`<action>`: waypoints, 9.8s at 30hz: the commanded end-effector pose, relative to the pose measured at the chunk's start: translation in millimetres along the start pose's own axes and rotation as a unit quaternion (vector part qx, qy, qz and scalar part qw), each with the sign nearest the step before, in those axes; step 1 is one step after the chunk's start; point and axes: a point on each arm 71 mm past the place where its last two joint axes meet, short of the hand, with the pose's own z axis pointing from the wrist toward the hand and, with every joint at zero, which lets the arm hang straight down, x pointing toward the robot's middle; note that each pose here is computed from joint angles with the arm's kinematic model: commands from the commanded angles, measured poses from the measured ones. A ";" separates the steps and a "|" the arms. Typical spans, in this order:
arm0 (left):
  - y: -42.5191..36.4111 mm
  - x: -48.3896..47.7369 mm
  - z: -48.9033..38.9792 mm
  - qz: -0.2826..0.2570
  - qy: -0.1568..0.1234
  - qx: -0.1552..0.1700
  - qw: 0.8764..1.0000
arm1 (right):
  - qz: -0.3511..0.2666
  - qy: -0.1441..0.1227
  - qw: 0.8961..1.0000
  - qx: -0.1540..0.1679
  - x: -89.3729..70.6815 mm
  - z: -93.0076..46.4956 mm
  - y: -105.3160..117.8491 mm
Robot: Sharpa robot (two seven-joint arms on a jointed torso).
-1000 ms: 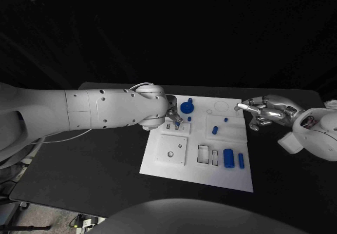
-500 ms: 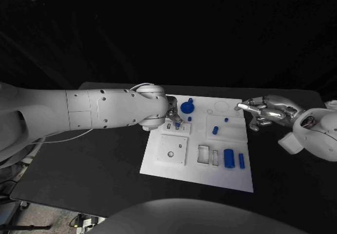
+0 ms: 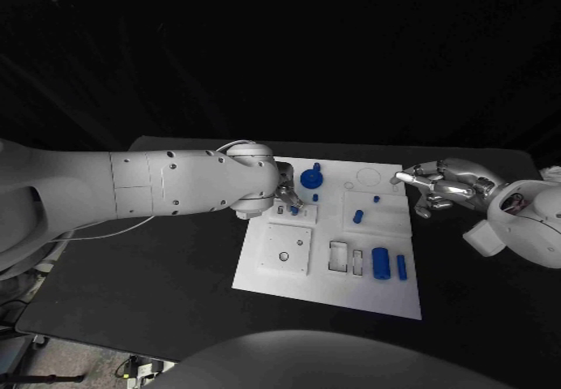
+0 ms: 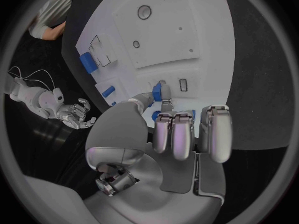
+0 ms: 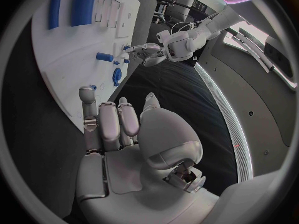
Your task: Assemble the parts on the task board
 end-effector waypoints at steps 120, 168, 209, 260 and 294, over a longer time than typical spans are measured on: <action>12.3 11.6 4.5 0.031 0.010 -0.077 0.996 | 0.010 0.016 1.000 0.013 2.5 -0.8 -9.7; 48.8 -74.9 7.5 -0.014 -0.072 -0.124 0.990 | 0.015 0.022 1.000 0.014 4.4 -1.3 -12.7; 43.0 -50.2 37.5 -0.005 -0.037 -0.116 0.993 | 0.018 0.024 0.999 0.014 4.7 -1.9 -13.7; 37.6 -42.0 42.5 -0.017 -0.032 -0.095 0.995 | 0.019 0.027 0.999 0.022 5.0 -2.3 -17.2; 54.7 -17.2 -11.7 -0.027 -0.075 -0.054 0.995 | 0.020 0.023 0.999 0.029 3.2 -4.8 -21.9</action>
